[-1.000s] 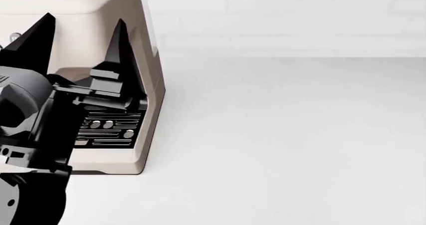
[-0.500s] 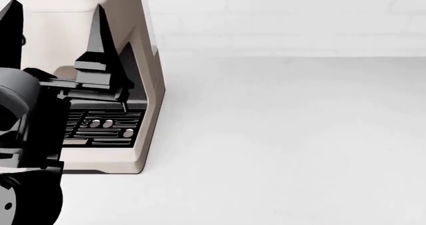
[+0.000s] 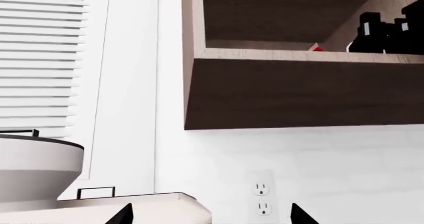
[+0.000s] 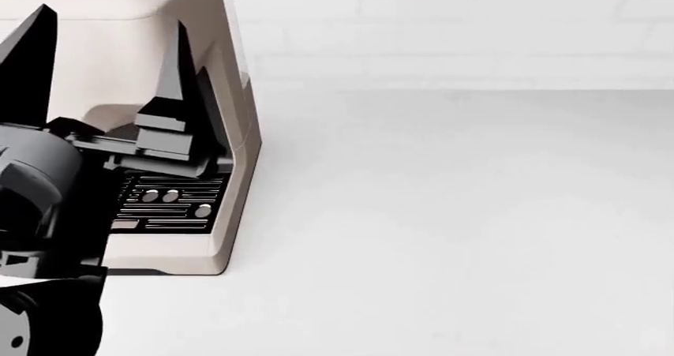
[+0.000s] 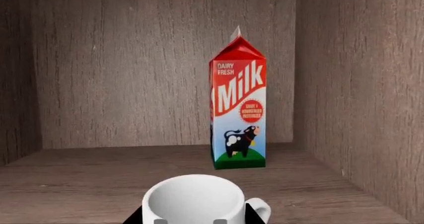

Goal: Pick the mug from the cabinet, place it under the coffee machine dispenser, and press the start button.

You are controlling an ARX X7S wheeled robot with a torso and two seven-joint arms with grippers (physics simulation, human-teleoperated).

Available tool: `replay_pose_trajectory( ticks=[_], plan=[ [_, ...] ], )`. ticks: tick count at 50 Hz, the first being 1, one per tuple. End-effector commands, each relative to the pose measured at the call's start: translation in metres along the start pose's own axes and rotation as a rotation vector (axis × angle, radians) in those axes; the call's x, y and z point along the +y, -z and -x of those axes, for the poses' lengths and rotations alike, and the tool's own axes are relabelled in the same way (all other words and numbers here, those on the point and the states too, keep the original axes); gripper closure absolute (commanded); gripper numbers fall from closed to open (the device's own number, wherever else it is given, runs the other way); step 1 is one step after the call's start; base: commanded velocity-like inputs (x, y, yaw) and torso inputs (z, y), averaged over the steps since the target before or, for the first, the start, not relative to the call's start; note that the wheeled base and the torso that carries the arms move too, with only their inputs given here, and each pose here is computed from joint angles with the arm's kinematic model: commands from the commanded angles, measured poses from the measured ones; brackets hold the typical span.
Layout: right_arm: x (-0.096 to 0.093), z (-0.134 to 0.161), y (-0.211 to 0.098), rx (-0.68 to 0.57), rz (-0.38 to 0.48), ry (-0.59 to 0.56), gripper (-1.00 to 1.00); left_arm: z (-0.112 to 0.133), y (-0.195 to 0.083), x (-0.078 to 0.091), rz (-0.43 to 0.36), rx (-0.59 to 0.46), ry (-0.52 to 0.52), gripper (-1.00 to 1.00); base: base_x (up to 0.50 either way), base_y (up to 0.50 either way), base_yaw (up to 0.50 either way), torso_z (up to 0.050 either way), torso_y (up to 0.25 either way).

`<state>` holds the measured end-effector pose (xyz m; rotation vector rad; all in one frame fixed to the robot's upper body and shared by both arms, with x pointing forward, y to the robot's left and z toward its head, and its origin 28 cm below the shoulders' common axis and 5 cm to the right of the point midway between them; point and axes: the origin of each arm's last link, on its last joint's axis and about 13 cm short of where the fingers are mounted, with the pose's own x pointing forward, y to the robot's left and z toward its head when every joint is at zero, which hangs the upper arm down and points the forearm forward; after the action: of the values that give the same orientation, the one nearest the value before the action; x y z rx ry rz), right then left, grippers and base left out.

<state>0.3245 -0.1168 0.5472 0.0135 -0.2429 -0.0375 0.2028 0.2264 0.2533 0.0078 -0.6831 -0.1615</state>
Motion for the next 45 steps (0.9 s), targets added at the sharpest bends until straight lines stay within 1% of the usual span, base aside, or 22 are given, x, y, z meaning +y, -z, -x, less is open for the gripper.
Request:
replay_pose_trajectory(
  ticks=[1, 2, 3, 4, 5, 12, 22, 25, 38, 45],
  plan=[
    [0.002, -0.004, 0.009, 0.037, -0.02, -0.031, 1.0, 0.002, 0.0, -0.002, -0.002, 0.008, 0.019, -1.0, 0.0, 0.0, 0.0, 0.0, 0.0],
    [0.01, 0.017, -0.046, -0.312, 0.043, -0.163, 1.0, 0.002, 0.0, -0.002, -0.002, 0.008, 0.019, -1.0, 0.0, 0.0, 0.0, 0.0, 0.0],
    [0.01, 0.038, -0.08, -0.612, 0.063, -0.162, 1.0, 0.002, 0.001, -0.002, -0.002, 0.009, 0.02, -1.0, 0.0, 0.0, 0.0, 0.0, 0.0],
    [0.01, 0.066, -0.109, -0.911, 0.083, -0.158, 1.0, 0.002, 0.001, -0.002, -0.002, 0.009, 0.02, -1.0, 0.0, 0.0, 0.0, 0.0, 0.0],
    [0.01, 0.071, -0.115, -1.007, 0.09, -0.16, 1.0, 0.002, 0.001, -0.002, -0.002, 0.01, 0.02, -1.0, 0.0, 0.0, 0.0, 0.0, 0.0],
    [0.011, 0.072, -0.115, -1.003, 0.101, -0.184, 1.0, 0.003, 0.001, -0.003, -0.003, 0.012, 0.023, -1.0, 0.0, 0.0, 0.0, 0.0, 0.0],
    [0.012, 0.074, -0.116, -1.01, 0.102, -0.187, 1.0, 0.003, 0.001, -0.003, -0.003, 0.011, 0.026, -1.0, -0.47, 0.13, 0.0, 0.0, 0.0],
    [0.011, 0.074, -0.116, -1.002, 0.092, -0.183, 1.0, 0.003, 0.0, -0.003, -0.002, 0.011, 0.029, -1.0, 0.0, 0.0, 0.0, 0.0, 0.0],
    [0.006, 0.069, -0.111, -0.937, 0.091, -0.185, 1.0, 0.004, 0.0, -0.004, -0.003, 0.011, 0.033, -1.0, 0.0, 0.0, 0.0, 0.0, 0.0],
    [0.001, 0.064, -0.107, -0.893, 0.083, -0.194, 1.0, 0.004, 0.001, -0.005, -0.003, 0.014, 0.035, -1.0, -0.43, 0.08, 0.0, 0.0, 0.0]
  ],
)
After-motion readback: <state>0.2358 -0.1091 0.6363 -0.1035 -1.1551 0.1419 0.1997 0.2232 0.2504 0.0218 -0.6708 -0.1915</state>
